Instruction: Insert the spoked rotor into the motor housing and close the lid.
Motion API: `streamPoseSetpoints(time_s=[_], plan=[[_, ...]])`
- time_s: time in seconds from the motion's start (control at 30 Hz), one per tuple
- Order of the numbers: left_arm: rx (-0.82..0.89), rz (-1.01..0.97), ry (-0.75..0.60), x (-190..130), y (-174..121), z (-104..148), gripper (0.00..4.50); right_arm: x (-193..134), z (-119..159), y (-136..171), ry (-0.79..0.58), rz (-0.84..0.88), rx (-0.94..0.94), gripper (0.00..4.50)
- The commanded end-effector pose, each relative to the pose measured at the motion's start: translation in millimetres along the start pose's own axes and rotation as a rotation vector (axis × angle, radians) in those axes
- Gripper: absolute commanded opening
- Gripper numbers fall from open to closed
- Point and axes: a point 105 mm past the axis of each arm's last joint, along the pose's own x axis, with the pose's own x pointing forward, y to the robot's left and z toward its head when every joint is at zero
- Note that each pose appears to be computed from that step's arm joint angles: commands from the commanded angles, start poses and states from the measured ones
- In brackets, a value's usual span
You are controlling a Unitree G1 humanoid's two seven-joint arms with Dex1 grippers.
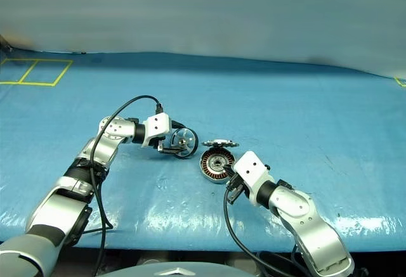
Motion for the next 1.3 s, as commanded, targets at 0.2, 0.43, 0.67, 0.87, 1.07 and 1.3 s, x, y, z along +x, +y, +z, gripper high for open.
streamPoseSetpoints(time_s=[0.2,0.43,0.67,0.87,1.07,1.3], plan=[[-0.148,-0.058,-0.162,-21,-14,17,3.55,-3,11,-2,-0.051,-0.012,-0.006,0.00],[-0.136,-0.111,-0.143,-43,-41,20,3.55,-20,9,-13,-0.048,-0.048,0.027,0.00],[-0.174,-0.101,-0.184,-44,-59,27,3.55,-35,2,-28,-0.021,-0.120,0.036,0.00],[-0.183,-0.123,-0.331,-25,-78,56,3.55,-38,2,-34,-0.019,-0.149,0.044,0.00],[-0.183,-0.091,-0.410,-14,-75,72,3.55,-37,3,-34,-0.018,-0.150,0.037,0.00],[-0.180,-0.065,-0.409,1,-63,77,3.55,-32,2,-32,-0.018,-0.152,0.038,0.00]])
